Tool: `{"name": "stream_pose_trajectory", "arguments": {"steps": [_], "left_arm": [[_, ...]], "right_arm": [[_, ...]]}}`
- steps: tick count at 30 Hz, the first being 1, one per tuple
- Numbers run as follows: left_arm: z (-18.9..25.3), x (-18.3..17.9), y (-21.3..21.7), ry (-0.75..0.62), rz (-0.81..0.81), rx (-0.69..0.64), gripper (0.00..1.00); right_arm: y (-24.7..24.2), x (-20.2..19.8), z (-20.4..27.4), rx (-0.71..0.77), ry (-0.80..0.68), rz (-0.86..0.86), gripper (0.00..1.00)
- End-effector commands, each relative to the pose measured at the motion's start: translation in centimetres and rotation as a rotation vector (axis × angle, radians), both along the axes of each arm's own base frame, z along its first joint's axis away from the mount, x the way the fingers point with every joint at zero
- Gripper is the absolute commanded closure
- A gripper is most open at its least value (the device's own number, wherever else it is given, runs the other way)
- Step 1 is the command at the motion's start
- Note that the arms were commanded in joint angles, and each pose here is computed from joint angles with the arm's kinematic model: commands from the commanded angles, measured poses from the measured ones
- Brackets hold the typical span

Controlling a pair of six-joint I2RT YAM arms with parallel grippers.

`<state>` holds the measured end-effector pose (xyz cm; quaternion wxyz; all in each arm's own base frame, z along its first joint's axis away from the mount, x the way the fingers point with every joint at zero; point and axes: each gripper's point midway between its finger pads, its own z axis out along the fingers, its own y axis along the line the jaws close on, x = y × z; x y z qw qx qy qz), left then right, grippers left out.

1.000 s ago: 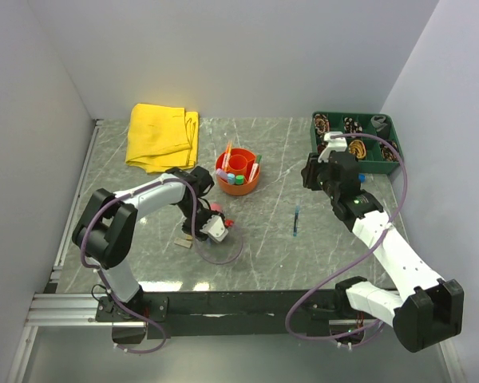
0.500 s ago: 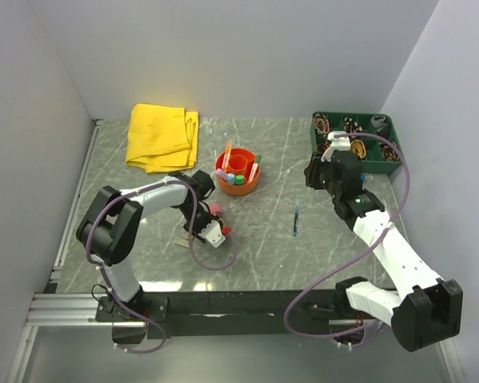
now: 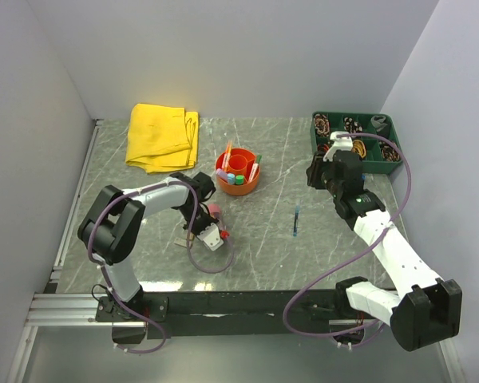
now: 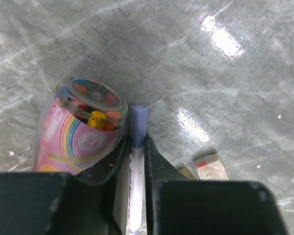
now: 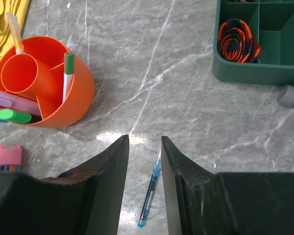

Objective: Sort the stationery into containers
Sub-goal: Pick up the pen from the center of the board.

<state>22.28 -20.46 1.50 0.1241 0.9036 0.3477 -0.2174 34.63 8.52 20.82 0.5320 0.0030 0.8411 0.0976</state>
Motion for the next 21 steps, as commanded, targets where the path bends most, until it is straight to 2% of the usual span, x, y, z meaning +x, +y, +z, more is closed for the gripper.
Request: {"name": "stream_pose_trajectory", "arguments": {"steps": [1, 5, 8, 13, 14, 18, 20, 21], "left_arm": [[-1.6, 0.6, -0.3, -0.022, -0.048, 0.021, 0.89], [0.6, 1.4, -1.2, -0.016, 0.008, -0.013, 0.92], [4.4, 2.2, -1.7, -0.028, 0.019, -0.044, 0.96], [9.7, -0.5, 0.3, 0.045, -0.016, 0.004, 0.99], [11.2, -0.1, -0.1, 0.025, 0.036, -0.019, 0.99], [15.5, -0.3, -1.5, -0.064, 0.009, -0.162, 0.99], [17.6, 0.9, -3.6, -0.068, 0.067, -0.254, 0.99], [19.2, 1.1, -5.5, -0.021, 0.108, -0.353, 0.99]], "right_arm": [[-0.5, -0.1, 0.3, 0.013, -0.022, -0.024, 0.6], [-0.3, 0.1, 0.5, 0.024, -0.024, -0.019, 0.6], [-0.2, 0.3, 1.0, 0.023, -0.034, -0.015, 0.6], [-0.1, 0.7, 1.5, 0.019, -0.042, -0.011, 0.6], [-0.2, 0.8, 1.7, 0.021, -0.046, -0.013, 0.6], [-0.4, 0.8, 2.0, 0.021, -0.059, -0.028, 0.6], [-0.9, 0.7, 1.9, 0.025, -0.056, -0.046, 0.6], [-1.1, 0.6, 1.8, 0.034, -0.051, -0.058, 0.6]]}}
